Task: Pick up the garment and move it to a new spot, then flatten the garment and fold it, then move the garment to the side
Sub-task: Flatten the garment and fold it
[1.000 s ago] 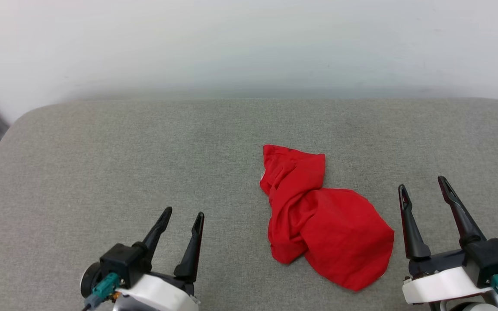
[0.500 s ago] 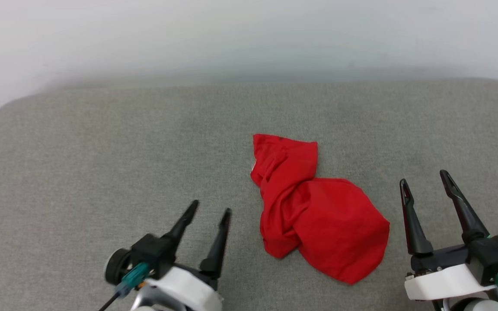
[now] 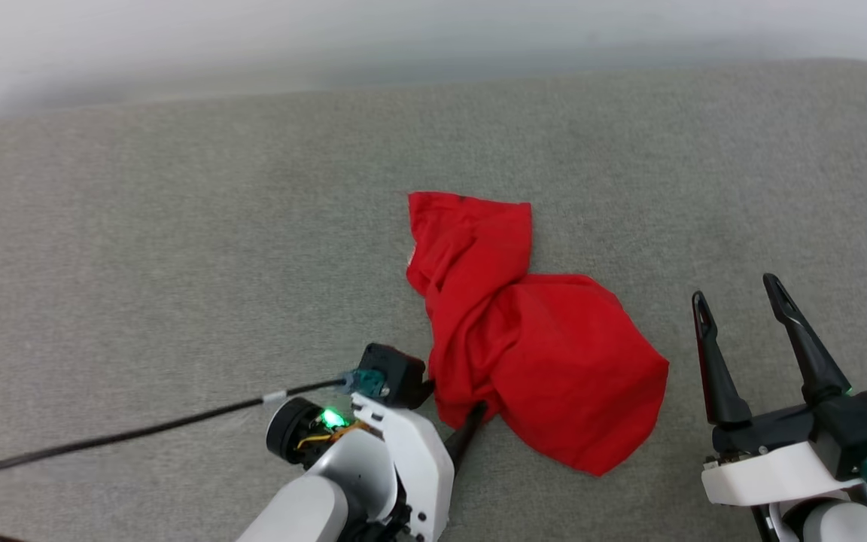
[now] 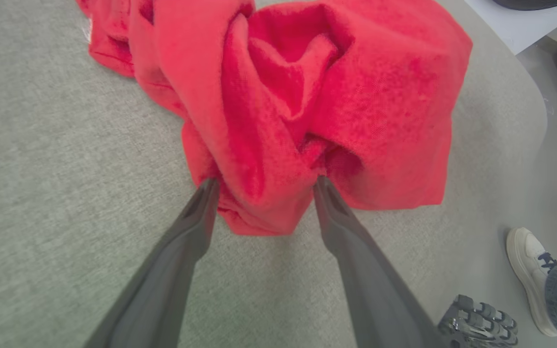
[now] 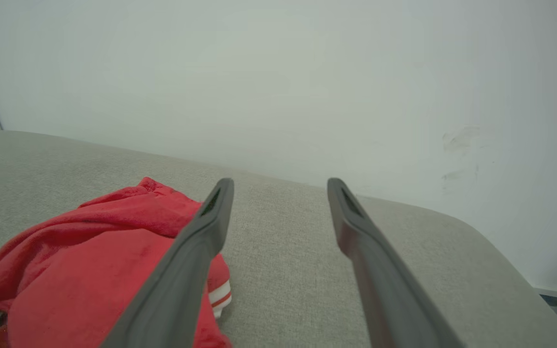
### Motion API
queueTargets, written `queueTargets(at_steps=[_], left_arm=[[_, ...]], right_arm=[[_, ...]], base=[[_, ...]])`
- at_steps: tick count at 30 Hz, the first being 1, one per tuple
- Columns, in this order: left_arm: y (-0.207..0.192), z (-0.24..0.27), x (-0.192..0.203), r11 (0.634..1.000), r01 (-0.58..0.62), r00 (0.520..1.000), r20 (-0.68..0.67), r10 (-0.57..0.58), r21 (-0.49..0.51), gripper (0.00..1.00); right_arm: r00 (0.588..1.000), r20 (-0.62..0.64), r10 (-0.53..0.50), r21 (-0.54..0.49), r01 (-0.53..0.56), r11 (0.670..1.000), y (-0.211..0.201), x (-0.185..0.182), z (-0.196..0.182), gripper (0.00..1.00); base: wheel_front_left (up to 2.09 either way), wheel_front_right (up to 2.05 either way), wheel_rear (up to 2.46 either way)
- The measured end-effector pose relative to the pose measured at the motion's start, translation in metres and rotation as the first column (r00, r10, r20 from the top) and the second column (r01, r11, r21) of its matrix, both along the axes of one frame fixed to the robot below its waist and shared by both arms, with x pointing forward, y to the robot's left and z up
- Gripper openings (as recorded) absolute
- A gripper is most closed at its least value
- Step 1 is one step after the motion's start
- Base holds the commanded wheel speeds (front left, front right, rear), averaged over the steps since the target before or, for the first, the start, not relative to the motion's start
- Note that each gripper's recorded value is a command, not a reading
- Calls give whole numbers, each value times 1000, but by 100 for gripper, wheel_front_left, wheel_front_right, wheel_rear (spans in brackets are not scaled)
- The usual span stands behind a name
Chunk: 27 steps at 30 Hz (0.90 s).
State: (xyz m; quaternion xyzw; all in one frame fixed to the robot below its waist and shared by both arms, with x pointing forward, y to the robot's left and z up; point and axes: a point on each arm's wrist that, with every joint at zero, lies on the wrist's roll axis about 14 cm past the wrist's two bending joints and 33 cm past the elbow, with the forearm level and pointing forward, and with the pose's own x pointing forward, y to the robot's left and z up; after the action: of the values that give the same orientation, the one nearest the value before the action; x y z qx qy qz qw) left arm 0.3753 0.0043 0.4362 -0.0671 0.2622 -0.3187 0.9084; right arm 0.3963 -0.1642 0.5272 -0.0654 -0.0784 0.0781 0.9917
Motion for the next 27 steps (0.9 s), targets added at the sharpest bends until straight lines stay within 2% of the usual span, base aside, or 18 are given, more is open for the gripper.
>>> queueTargets(at_steps=[5, 6, 7, 10, 14, 17, 20, 23, 27], left_arm=[[-5, -19, 14, 999, 14, 999, -46, -12, 49, 100], [-6, -23, 15, 998, 15, 998, -56, -12, 55, 42], [-7, -28, 15, 998, 24, 998, -67, -20, 63, 0], [-8, -36, 14, 997, 38, 996, -78, -32, 64, 0], [-6, -18, 17, 1000, -2, 1000, -20, 1, -17, 0], [5, -2, 16, 997, -49, 998, 24, 51, -58, 0], [28, 15, 16, 993, -106, 991, 76, 111, -59, 0], [57, 44, 22, 978, -191, 965, 168, 202, -79, 0], [86, 96, 28, 945, -276, 904, 287, 317, -174, 0]], right_arm=[[999, -30, -19, -2, 19, 1000, -6, 4, -11, 100], [999, -34, -23, -1, 23, 1000, -7, 5, -12, 100], [999, -38, -28, 1, 28, 1000, -9, 6, -13, 100], [998, -52, -38, 2, 38, 999, -11, 5, -18, 100], [998, -49, -34, 10, 34, 999, -9, 5, -17, 100], [999, -38, -18, 17, 18, 1000, -3, 4, -13, 100], [1000, -25, 1, 21, -1, 1000, 4, 2, -8, 100], [1000, -8, 24, 27, -24, 999, 13, 1, -2, 100], [998, 7, 55, 35, -55, 998, 24, 2, 3, 100]], base=[[0, 0, 0], [0, 0, 0], [0, 0, 0], [0, 0, 0], [0, 0, 0], [0, 0, 0], [0, 0, 0], [0, 0, 0], [0, 0, 0]])
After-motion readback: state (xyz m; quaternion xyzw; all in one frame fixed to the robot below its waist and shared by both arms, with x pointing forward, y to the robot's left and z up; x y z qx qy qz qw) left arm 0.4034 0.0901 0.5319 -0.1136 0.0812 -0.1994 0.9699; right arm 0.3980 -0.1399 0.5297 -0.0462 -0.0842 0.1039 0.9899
